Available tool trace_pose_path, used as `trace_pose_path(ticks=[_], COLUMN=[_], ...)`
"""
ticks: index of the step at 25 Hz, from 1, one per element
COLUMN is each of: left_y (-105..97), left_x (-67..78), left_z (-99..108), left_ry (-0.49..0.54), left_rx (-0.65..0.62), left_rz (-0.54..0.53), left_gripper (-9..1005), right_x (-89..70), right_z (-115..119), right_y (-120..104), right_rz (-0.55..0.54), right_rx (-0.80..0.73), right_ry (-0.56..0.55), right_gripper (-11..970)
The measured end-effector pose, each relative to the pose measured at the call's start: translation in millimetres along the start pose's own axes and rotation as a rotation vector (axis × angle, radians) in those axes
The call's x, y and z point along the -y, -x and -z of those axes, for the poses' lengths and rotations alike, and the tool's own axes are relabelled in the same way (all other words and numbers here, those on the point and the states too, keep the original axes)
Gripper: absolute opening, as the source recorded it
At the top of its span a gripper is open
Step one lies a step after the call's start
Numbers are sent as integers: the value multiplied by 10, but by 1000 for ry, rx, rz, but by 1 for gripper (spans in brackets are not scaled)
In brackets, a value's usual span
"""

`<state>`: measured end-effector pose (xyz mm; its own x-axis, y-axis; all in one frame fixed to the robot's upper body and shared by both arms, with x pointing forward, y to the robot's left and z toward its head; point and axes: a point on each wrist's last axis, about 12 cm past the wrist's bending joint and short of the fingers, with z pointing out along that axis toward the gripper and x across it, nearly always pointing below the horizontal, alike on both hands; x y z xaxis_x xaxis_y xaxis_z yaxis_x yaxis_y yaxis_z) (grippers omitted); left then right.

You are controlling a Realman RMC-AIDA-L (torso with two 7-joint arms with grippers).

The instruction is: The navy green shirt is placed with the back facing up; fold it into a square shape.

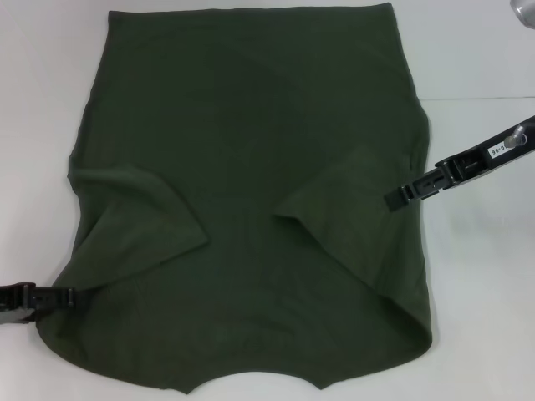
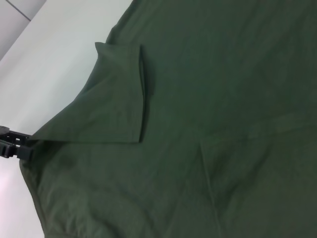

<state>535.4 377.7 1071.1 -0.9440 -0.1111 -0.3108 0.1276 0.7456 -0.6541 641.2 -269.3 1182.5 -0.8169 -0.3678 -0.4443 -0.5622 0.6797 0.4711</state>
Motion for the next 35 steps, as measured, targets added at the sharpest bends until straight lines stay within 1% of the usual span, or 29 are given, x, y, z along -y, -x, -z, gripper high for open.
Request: trace_pose_path(ticks=[3,6,12,17,24,28,35], left_y=[-2,-7,-7,-6,-8,-14,-5], left_x=[0,-1,0,2,-43,-47,-36], left_z=[-2,-4,-3,-7,-7,-3,-7], left_ry=[-1,2,3,3,32,31,29], left_rx=[-1,-9,-13,-11,5,6,0], left_rz=[1,-2,-4,-4,39,42,37], left_gripper=[895,850,630,504,413,361,171], right_x=[-2,-6,-11,-11,-10,-6,-2], right_z=[-4,-9,-17,-17,-22,-27,-30], right_y=[-1,1,2,2,1,-1,-4], right_rz=[0,1,1,1,-1,-2,-3], right_rx=[0,-1,-1,-1,0,2,2], right_ry=[1,2,4,4,4,2,1], right_gripper=[945,945,945,944,944,944,944])
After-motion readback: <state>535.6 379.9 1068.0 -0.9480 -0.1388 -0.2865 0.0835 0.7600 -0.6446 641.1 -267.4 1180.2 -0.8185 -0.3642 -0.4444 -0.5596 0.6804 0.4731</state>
